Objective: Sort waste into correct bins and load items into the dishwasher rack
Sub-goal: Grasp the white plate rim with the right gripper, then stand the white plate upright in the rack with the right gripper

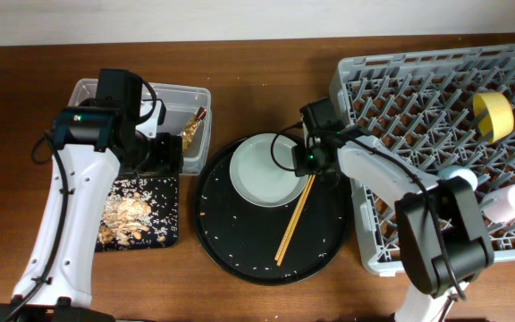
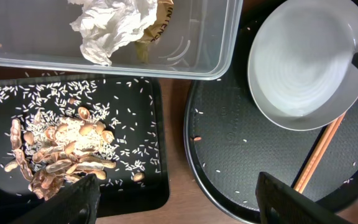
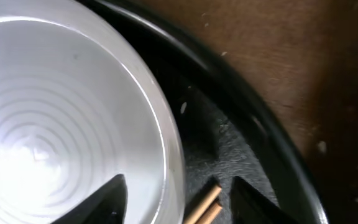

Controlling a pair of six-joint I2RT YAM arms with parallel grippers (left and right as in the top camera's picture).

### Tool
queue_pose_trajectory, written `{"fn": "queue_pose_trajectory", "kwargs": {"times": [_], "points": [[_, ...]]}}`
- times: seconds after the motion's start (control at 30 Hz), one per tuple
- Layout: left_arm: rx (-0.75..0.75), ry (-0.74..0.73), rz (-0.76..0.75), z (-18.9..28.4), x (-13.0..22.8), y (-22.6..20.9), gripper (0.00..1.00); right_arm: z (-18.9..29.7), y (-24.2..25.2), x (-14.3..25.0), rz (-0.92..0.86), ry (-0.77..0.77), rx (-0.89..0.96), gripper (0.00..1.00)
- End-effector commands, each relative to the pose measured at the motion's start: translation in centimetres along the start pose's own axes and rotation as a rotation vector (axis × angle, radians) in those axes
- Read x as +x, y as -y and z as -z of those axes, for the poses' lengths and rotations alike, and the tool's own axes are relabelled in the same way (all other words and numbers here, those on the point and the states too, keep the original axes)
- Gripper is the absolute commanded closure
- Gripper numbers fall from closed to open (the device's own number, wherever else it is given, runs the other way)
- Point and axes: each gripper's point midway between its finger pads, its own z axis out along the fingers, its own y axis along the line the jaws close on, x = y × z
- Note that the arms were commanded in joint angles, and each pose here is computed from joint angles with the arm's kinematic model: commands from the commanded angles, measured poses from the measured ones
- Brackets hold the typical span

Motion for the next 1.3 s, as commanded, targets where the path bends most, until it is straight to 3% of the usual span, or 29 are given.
{"fn": "queue_pose_trajectory", "kwargs": {"times": [0.0, 0.1, 0.27, 0.43, 0.67, 0.77, 0.93, 1.07, 1.1, 1.27], "points": [[0.011, 0.019, 0.005, 0.5, -0.2, 0.1, 0.20, -0.7, -0.4, 1.2, -0.011, -0.047, -0.017, 0.60], [0.011, 0.019, 0.005, 0.5, -0.3, 0.1, 0.20, -1.0, -1.2, 2.0, -0.014, -0.084, -0.067, 0.66], [0.011, 0.019, 0.005, 0.5, -0.2, 0.1, 0.20, -1.0, -1.2, 2.5, -0.016, -0.106, -0.070, 0.88], [0.011, 0.019, 0.005, 0.5, -0.2, 0.1, 0.20, -0.9, -1.0, 3.3, -0.033, -0.140, -0.061, 0.96], [0.011, 0.019, 0.005, 0.5, -0.2, 0.1, 0.20, -0.6, -1.0, 3.4, -0.047, -0.146, -0.062, 0.96], [0.011, 0.019, 0.005, 0.5, -0.2, 0.1, 0.20, 2.7, -1.4, 0.8, -0.035, -0.051, -0.078, 0.96], [0.011, 0.019, 0.005, 0.5, -0.2, 0.1, 0.20, 13.3, 0.6, -6.7, 0.009, 0.277, -0.014, 0.96], [0.011, 0.019, 0.004, 0.5, -0.3, 0.1, 0.20, 21.0, 7.1, -9.9, -0.010, 0.486, 0.253, 0.96], [0.011, 0.019, 0.004, 0.5, -0.3, 0.1, 0.20, 23.8, 11.0, -10.5, -0.018, 0.541, 0.443, 0.96], [0.011, 0.020, 0.004, 0.5, -0.3, 0.1, 0.20, 30.6, 20.2, -10.9, 0.022, 0.548, 0.965, 0.96]]}}
